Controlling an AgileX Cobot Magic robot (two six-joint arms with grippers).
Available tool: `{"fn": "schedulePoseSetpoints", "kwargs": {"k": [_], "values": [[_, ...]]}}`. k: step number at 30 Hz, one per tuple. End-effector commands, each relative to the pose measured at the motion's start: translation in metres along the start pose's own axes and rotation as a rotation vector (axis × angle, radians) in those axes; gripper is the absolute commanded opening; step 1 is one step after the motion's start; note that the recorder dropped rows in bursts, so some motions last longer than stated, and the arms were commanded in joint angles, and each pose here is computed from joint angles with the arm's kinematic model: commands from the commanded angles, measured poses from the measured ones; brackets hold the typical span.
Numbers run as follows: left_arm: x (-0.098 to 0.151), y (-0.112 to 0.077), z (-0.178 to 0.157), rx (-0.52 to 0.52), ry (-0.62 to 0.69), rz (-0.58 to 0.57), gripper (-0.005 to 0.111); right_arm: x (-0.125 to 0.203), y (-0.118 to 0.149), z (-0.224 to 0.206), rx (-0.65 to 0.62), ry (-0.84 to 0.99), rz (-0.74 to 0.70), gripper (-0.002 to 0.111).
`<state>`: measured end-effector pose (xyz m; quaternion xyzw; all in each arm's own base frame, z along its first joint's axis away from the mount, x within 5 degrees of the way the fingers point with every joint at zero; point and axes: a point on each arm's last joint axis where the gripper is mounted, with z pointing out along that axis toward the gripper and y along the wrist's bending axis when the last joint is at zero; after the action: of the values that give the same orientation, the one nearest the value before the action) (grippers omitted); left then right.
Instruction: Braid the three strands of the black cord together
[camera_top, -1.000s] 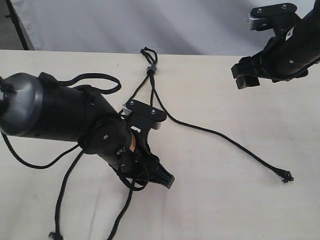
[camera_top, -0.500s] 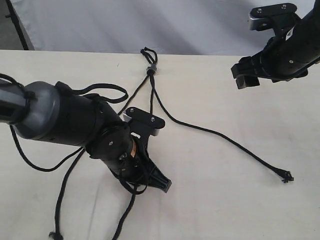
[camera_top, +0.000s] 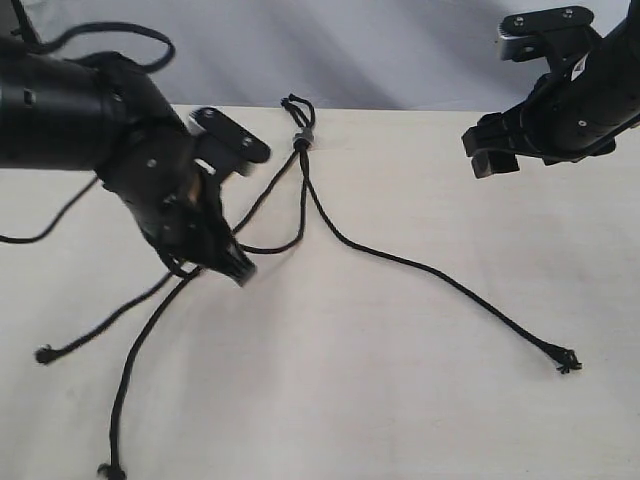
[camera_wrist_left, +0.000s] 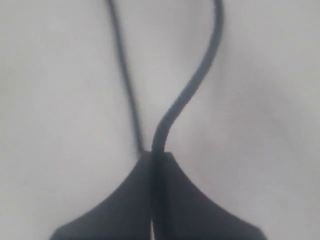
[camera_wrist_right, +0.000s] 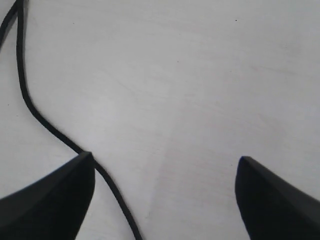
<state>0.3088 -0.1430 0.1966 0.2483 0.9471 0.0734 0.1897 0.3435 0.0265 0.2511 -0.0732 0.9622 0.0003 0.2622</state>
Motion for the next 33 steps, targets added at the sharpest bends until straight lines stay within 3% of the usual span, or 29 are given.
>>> {"fn": "schedulePoseSetpoints", "kwargs": {"k": [1,4,9,14,18,21,25,29,33], "values": [[0.015,0.049,0.015,-0.069,0.051,-0.106,0.0,0.0,-0.002,0.0,0.004,-0.008,0.001,0.073],[0.029,0.068,0.033,-0.072,0.066,-0.137,0.0,0.001,-0.002,0.004,0.003,0.003,0.001,0.073],[0.049,0.081,0.06,-0.061,0.1,-0.178,0.0,0.001,-0.002,0.014,0.002,0.016,0.001,0.073],[0.059,0.078,0.078,-0.04,0.159,-0.222,0.0,0.001,-0.001,0.015,0.001,0.016,0.0,0.073],[0.061,0.066,0.086,0.04,0.197,-0.305,0.0,0.001,-0.001,0.015,0.001,0.016,0.0,0.073],[0.061,0.047,0.087,0.138,0.23,-0.299,0.0,0.001,-0.001,0.015,0.001,0.016,0.0,0.073],[0.062,0.001,0.082,0.283,0.252,-0.237,0.0,0.001,-0.001,0.015,0.001,0.016,0.0,0.073],[0.059,-0.054,0.069,0.368,0.265,-0.038,0.0,0.001,-0.001,0.015,0.001,0.016,0.0,0.073],[0.052,-0.085,0.048,0.363,0.198,0.155,0.0,0.001,-0.001,0.015,0.001,0.016,0.0,0.073]]}}
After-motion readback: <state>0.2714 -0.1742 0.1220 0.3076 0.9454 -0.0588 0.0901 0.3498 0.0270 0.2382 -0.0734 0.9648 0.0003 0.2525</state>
